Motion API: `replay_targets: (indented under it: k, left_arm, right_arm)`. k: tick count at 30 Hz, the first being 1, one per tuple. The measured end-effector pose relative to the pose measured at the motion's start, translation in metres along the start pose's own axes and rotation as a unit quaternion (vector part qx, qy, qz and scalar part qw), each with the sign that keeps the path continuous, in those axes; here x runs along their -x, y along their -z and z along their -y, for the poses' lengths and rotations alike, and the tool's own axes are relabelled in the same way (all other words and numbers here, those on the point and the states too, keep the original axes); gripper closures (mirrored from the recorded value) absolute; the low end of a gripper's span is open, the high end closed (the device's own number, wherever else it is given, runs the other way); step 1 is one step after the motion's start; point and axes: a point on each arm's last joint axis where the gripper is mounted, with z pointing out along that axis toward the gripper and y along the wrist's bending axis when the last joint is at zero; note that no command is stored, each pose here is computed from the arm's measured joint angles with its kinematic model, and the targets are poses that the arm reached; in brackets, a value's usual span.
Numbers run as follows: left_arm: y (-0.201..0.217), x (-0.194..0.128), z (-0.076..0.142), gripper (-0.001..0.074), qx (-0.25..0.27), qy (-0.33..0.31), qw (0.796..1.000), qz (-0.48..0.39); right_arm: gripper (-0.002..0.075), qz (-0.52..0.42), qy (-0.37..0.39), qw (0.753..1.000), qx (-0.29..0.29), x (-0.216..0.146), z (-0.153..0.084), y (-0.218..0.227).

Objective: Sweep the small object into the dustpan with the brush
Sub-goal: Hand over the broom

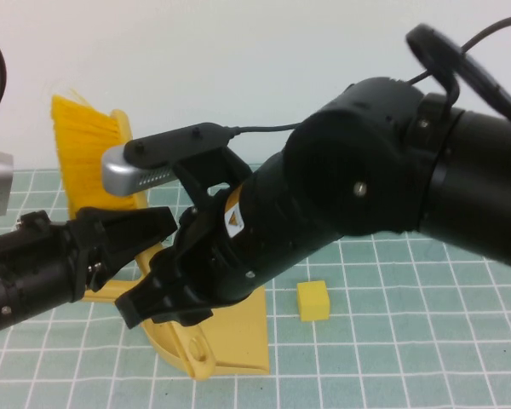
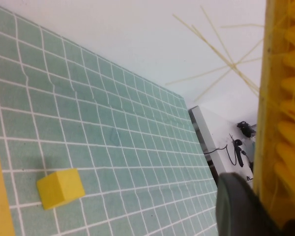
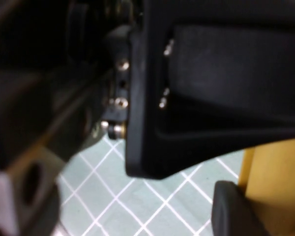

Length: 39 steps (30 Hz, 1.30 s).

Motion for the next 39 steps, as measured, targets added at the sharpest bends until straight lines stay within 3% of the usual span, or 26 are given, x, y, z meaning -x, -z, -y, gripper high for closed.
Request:
replay_targets:
  k: [5, 10, 14, 21, 27, 30, 34, 39]
  left_arm:
    - [0.000, 0.000, 0.000, 0.0735, 0.000, 0.000, 1.000, 0.000]
    - [0.000, 0.000, 0.000, 0.0735, 0.000, 0.000, 1.000, 0.000]
    - [0.000, 0.000, -0.001, 0.0735, 0.002, 0.007, 1.000, -0.002]
    - [-0.005, 0.000, -0.011, 0.0735, 0.015, 0.034, 0.999, -0.012]
    - [-0.016, -0.002, -0.023, 0.0735, -0.008, 0.085, 0.995, -0.047]
    - [-0.020, -0.002, -0.023, 0.0735, -0.035, 0.099, 0.992, -0.070]
    - [-0.022, -0.003, -0.019, 0.0735, -0.069, 0.106, 0.988, -0.092]
    - [-0.021, -0.004, -0.020, 0.0735, -0.067, 0.102, 0.987, -0.100]
  right_arm:
    - [0.0479, -0.005, -0.002, 1.000, 0.019, 0.002, 0.005, 0.002]
    - [0.0218, -0.009, -0.021, 0.999, 0.027, 0.003, 0.010, 0.003]
    - [0.0111, -0.024, -0.021, 0.999, 0.023, 0.002, 0.014, 0.011]
    - [0.0084, -0.019, 0.012, 1.000, 0.002, -0.001, 0.025, 0.055]
    - [0.0108, -0.074, 0.057, 0.986, -0.141, -0.012, 0.051, 0.073]
    - [0.0101, -0.113, 0.069, 0.975, -0.181, -0.021, 0.061, 0.069]
    - [0.0117, -0.157, 0.061, 0.969, -0.184, -0.037, 0.074, 0.055]
    - [0.0119, -0.196, 0.008, 0.973, -0.123, -0.059, 0.095, 0.034]
